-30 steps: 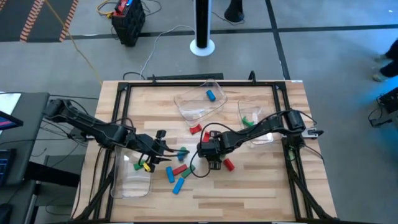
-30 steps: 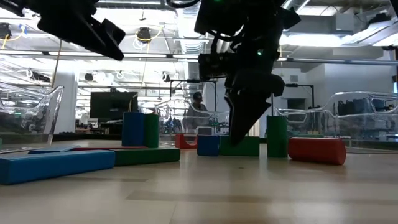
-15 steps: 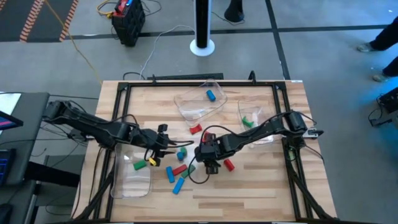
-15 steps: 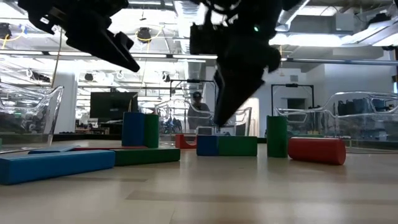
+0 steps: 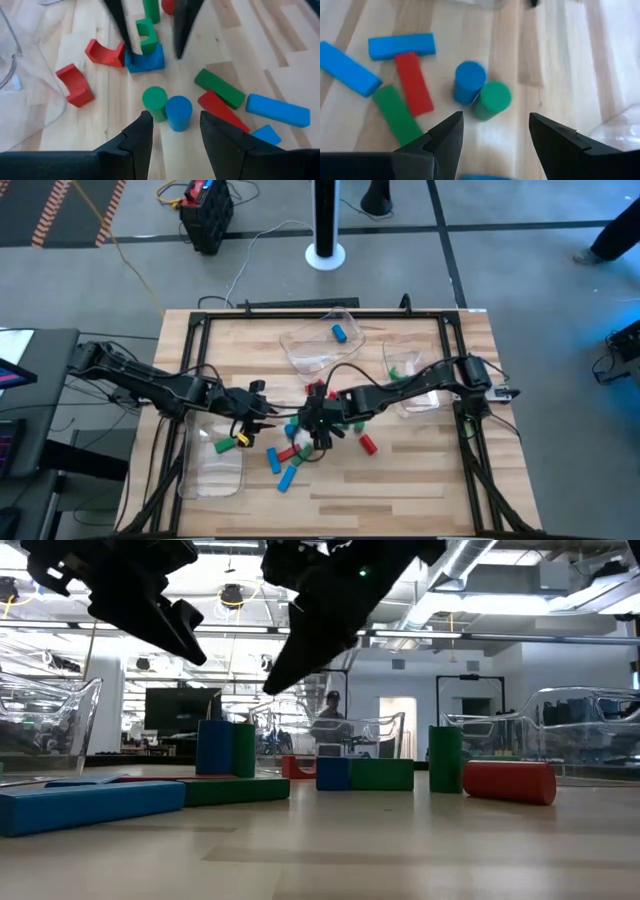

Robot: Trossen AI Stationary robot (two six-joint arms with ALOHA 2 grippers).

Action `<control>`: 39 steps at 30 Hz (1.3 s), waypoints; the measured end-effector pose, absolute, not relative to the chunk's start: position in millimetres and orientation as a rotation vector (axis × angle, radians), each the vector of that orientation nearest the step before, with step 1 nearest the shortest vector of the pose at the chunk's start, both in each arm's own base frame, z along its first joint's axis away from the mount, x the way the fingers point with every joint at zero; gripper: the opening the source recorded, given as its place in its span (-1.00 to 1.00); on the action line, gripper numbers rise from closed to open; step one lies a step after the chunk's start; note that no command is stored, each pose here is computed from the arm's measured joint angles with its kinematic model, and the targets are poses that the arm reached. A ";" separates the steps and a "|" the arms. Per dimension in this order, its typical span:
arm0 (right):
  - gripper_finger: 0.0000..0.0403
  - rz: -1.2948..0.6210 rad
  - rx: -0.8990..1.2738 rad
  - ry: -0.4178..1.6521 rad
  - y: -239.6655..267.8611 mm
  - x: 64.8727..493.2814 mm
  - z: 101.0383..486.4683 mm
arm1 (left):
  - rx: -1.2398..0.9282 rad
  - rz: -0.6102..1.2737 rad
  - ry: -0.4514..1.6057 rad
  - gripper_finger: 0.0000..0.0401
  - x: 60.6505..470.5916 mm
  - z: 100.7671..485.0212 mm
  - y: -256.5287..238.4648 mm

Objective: Sort blocks by size
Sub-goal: Put the green cylinder block into the top transparent bin

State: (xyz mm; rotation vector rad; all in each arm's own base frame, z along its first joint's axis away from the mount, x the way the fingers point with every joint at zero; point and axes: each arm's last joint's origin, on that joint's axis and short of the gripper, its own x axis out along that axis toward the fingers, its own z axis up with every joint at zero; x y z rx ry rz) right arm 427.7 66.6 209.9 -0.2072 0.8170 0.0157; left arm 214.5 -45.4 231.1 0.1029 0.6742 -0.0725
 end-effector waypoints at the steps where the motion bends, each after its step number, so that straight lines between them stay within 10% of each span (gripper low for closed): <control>1: 0.26 0.030 -0.201 0.804 64.4 430.1 209.0 | 0.098 -0.076 0.676 -0.21 214.3 231.0 -45.9; 39: -0.04 0.169 -0.131 0.764 33.4 459.0 157.8 | 0.104 -0.089 0.683 -0.21 212.7 231.1 -48.3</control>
